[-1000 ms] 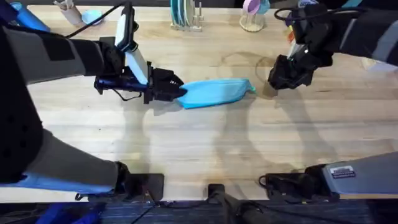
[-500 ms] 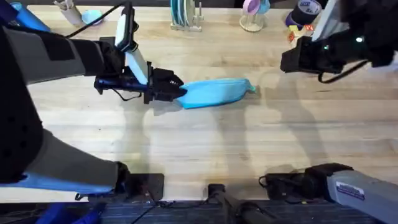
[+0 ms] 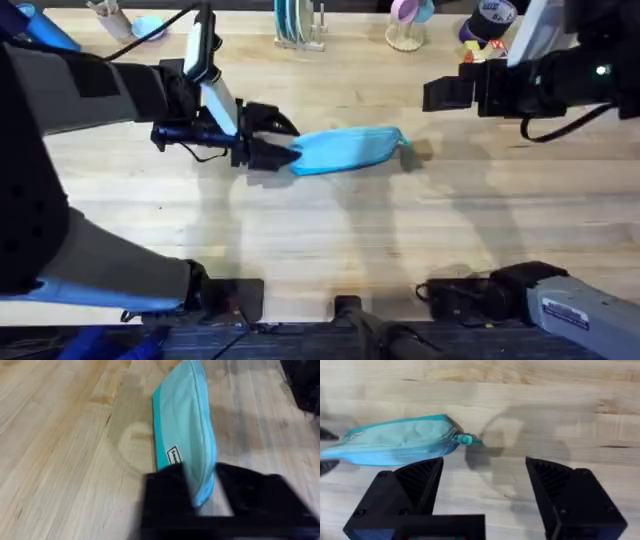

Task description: Unzip the bag, pick up the pens from the table one at a time and place them inside, then zip the bag closed.

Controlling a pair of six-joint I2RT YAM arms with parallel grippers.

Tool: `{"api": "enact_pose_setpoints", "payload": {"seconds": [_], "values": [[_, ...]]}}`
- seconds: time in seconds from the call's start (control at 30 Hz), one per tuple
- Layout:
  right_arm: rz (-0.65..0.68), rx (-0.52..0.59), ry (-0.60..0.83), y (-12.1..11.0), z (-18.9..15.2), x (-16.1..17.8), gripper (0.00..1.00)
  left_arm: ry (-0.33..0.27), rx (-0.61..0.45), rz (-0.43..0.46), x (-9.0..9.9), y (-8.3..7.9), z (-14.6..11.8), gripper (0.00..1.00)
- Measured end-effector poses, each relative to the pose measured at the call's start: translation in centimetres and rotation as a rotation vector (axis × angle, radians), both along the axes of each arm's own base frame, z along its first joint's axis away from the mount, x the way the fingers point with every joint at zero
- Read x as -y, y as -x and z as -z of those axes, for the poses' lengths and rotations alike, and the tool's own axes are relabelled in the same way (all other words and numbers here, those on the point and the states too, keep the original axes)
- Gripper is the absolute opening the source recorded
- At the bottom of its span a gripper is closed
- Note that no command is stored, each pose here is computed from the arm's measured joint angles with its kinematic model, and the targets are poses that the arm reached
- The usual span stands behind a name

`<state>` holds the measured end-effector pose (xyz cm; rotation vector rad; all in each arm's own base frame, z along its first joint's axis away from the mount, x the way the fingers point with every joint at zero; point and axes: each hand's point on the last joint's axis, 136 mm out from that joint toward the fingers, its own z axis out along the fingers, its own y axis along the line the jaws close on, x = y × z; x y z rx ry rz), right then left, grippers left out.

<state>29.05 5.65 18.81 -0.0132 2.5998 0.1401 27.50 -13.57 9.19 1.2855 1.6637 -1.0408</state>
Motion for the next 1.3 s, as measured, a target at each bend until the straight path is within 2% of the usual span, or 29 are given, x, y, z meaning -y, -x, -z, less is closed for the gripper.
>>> {"api": "enact_pose_setpoints", "payload": {"seconds": [0.1,0.13,0.17,0.47,0.63,0.8,0.93,1.07,1.17,1.3], "values": [[-0.002,0.000,0.001,0.0,0.0,0.0,0.997,0.005,0.001,0.000,0.0,0.0,-0.1,0.895],[-0.002,0.000,0.001,0.0,0.0,0.0,0.997,0.007,-0.003,-0.001,0.0,0.0,-0.1,0.967],[-0.002,0.000,0.001,0.0,0.0,0.0,0.997,0.008,-0.005,-0.001,0.0,0.0,-0.1,0.984],[-0.002,-0.001,0.002,0.0,0.0,0.0,0.997,0.010,-0.014,-0.001,0.1,0.2,-0.1,0.995],[-0.006,-0.008,0.006,0.2,0.1,0.0,0.997,-0.014,-0.112,-0.008,-0.1,1.1,0.1,0.995],[-0.012,-0.021,0.012,0.5,0.3,0.1,0.997,-0.130,-0.205,-0.045,-1.0,0.6,-0.8,0.995],[-0.015,-0.021,0.014,0.5,0.3,0.1,0.997,-0.232,-0.227,-0.117,-2.2,-0.8,-3.5,0.995],[-0.016,-0.021,0.014,0.5,0.3,0.1,0.997,-0.309,-0.271,-0.212,-3.3,-1.5,-6.4,0.995],[-0.018,-0.020,0.015,0.5,0.3,0.1,0.997,-0.358,-0.311,-0.304,-4.1,-1.8,-8.2,0.995],[-0.018,-0.020,0.015,0.5,0.3,0.1,0.997,-0.430,-0.408,-0.496,-5.9,-2.3,-9.8,0.995]]}}
